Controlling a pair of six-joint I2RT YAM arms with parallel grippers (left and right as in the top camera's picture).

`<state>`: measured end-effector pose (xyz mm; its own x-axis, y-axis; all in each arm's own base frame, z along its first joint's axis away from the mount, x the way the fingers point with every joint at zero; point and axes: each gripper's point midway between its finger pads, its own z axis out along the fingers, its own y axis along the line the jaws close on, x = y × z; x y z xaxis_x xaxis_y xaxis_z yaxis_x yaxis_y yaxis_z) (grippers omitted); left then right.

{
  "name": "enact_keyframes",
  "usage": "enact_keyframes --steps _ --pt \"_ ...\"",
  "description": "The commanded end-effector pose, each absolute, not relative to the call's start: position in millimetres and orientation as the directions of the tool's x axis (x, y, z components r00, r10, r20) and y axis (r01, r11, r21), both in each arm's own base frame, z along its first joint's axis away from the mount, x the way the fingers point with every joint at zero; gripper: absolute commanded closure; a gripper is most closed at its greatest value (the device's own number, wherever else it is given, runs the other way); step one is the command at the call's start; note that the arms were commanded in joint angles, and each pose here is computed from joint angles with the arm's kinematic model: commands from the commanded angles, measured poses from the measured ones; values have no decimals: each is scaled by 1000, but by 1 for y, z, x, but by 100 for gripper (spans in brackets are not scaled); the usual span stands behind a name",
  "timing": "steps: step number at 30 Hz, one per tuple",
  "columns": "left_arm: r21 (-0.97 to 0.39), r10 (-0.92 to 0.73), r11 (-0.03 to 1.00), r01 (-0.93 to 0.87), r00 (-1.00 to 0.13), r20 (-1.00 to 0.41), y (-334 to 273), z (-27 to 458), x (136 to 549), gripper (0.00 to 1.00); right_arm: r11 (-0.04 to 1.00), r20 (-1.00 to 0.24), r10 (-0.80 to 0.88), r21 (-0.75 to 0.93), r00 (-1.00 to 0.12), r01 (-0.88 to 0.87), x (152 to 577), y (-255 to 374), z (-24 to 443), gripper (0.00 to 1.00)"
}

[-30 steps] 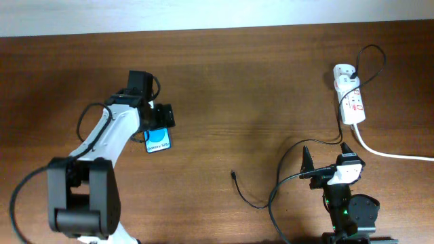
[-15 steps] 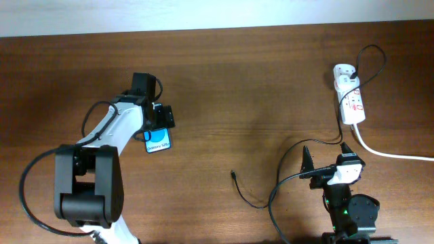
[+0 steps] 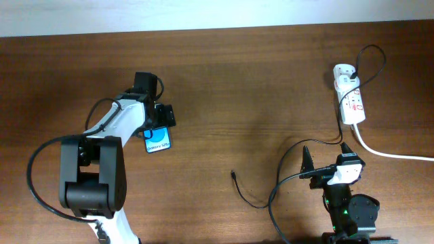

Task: Plug charger to phone and switch on socket
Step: 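Move the left gripper over the phone and grasp it, then lift the phone with the left gripper and tilt it upright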

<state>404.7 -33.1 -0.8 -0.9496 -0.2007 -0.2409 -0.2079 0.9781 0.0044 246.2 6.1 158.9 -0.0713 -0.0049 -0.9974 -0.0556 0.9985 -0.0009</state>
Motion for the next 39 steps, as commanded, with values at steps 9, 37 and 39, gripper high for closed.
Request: enact_keyframes --steps 9,37,39 --pt "-1 -203 979 -203 -978 -49 -40 -32 364 1 998 -997 -8 -3 -78 -57 246 7 156 2" --pt "-112 -202 975 -194 -977 -70 -60 -6 388 43 998 -997 -8 -4 -78 -57 246 7 156 2" --pt "-135 -201 972 -191 -977 -64 -65 1 392 43 998 -997 -8 -4 -78 -57 246 7 156 2"
